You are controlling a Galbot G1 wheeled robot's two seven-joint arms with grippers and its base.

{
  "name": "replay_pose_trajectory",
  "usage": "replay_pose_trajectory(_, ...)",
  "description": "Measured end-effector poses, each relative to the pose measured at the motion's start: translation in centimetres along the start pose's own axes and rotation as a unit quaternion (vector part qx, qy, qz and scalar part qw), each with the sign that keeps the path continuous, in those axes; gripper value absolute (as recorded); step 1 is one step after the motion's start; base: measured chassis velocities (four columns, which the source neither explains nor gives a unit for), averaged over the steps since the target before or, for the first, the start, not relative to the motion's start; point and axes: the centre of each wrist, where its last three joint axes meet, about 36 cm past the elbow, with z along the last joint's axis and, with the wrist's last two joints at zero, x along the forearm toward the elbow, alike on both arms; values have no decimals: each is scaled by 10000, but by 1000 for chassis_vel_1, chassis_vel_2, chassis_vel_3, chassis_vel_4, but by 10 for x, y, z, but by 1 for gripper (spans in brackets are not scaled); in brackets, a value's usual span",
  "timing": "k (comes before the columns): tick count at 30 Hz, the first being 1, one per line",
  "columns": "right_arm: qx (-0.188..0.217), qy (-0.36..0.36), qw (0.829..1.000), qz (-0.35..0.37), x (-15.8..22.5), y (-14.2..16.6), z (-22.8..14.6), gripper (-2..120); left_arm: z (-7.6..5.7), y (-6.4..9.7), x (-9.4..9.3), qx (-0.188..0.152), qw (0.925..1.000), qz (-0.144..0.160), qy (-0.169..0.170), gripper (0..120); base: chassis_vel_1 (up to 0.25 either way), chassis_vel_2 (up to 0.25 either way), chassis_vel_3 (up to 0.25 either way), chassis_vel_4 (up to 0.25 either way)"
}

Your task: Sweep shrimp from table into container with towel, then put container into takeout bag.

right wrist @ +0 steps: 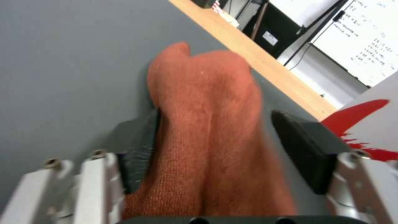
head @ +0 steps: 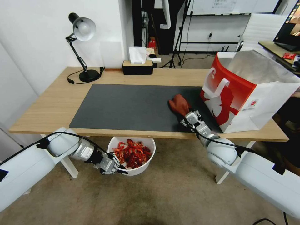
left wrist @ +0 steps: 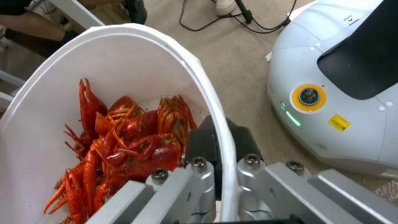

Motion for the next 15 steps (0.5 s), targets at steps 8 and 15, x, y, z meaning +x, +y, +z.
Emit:
replay_pose_trajectory(8, -289, -187, 9992, 181, 11, -1, -8, 99, 0, 0, 0, -1, 10000, 3, 0, 0, 0, 0, 0, 0)
replay_pose_trajectory(15, -805, -525, 9950, 271, 32, -3, -20, 100, 0, -1, -1, 4, 10000, 6, -6, 0, 0, 0, 0, 0)
